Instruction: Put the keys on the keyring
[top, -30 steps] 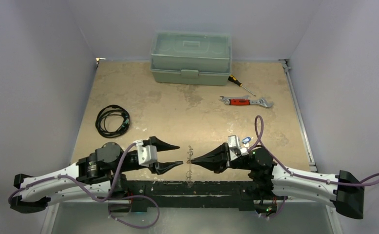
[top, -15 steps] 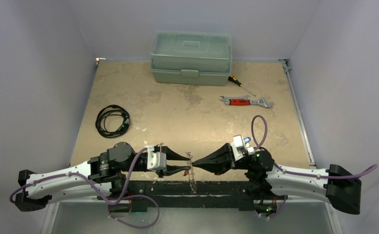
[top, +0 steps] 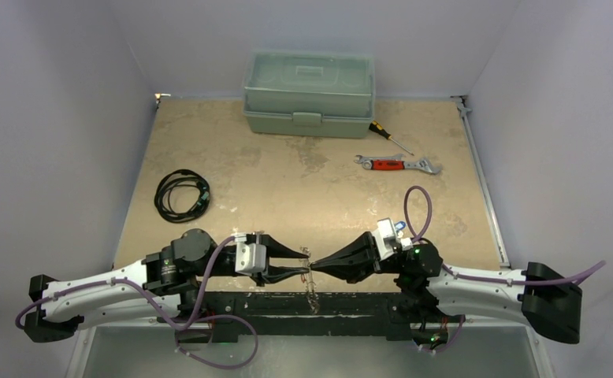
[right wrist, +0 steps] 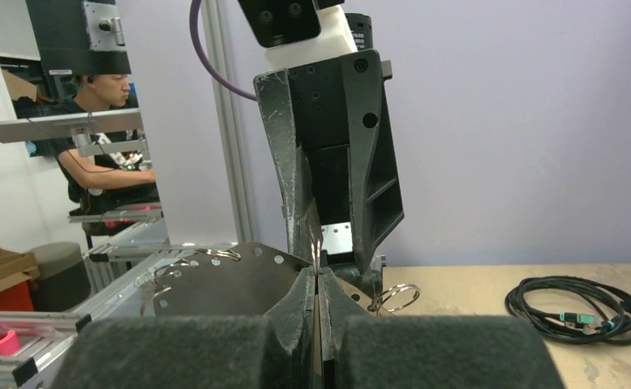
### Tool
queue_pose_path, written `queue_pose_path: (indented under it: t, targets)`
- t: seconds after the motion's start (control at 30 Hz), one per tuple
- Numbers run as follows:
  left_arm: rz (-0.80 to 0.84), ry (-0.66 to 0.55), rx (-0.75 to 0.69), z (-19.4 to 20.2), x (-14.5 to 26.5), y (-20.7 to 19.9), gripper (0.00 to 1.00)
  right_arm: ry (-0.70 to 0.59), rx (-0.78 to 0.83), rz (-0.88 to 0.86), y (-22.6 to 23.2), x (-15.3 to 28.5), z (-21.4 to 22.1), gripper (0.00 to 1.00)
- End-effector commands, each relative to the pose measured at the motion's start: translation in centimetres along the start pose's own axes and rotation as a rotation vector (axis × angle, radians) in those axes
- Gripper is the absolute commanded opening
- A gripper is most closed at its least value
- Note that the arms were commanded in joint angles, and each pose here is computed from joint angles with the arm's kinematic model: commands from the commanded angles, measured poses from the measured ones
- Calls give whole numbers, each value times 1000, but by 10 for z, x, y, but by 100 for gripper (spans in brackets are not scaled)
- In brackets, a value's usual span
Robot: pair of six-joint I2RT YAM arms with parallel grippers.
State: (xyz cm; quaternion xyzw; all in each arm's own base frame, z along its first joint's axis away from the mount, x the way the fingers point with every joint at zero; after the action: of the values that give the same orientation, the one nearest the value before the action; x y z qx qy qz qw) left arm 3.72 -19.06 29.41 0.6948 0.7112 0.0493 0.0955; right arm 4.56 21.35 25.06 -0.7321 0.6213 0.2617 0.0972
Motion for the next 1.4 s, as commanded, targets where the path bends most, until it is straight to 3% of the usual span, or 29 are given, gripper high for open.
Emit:
queue_pose_path:
  t: [0.0, 0.2, 0.5, 0.73, 1.0, 1.13, 1.37]
  targets:
    - [-18, -54, 5, -8, 0, 2, 29, -64, 38, -57, 6, -6, -13, 0]
    - [-32, -53, 6, -8, -1, 4, 31, -60, 44, -63, 6, -6, -13, 0]
    - [-33, -46, 13, -5, -2, 6, 22, -57, 41, -79, 6, -8, -12, 0]
    - [-26, -17, 21, -1, -7, 7, 22, -62, 41, -89, 6, -9, -12, 0]
    - [-35, 28, 81, 3, -12, 9, 0, -71, 53, -133, 10, -7, -12, 0]
    - [-71, 40, 79, 3, -10, 15, 0, -62, 67, -152, 11, -6, -11, 0]
    - [-174, 100, 86, 2, -1, 28, 0, -13, 71, -111, 6, -6, -5, 21]
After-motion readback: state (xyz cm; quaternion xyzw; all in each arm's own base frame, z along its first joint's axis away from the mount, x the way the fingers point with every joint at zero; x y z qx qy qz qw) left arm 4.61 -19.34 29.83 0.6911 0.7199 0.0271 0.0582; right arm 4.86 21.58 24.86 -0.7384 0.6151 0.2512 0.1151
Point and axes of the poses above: each gripper's point midway between its finger pads, its own x axis back along the fingers, its own y axis along the line the jaws close on, z = x × y, the point moved 10 cm from there along x, back along the fingers, and after that the axes turned 6 degrees about -x, right-handed, at the moved point
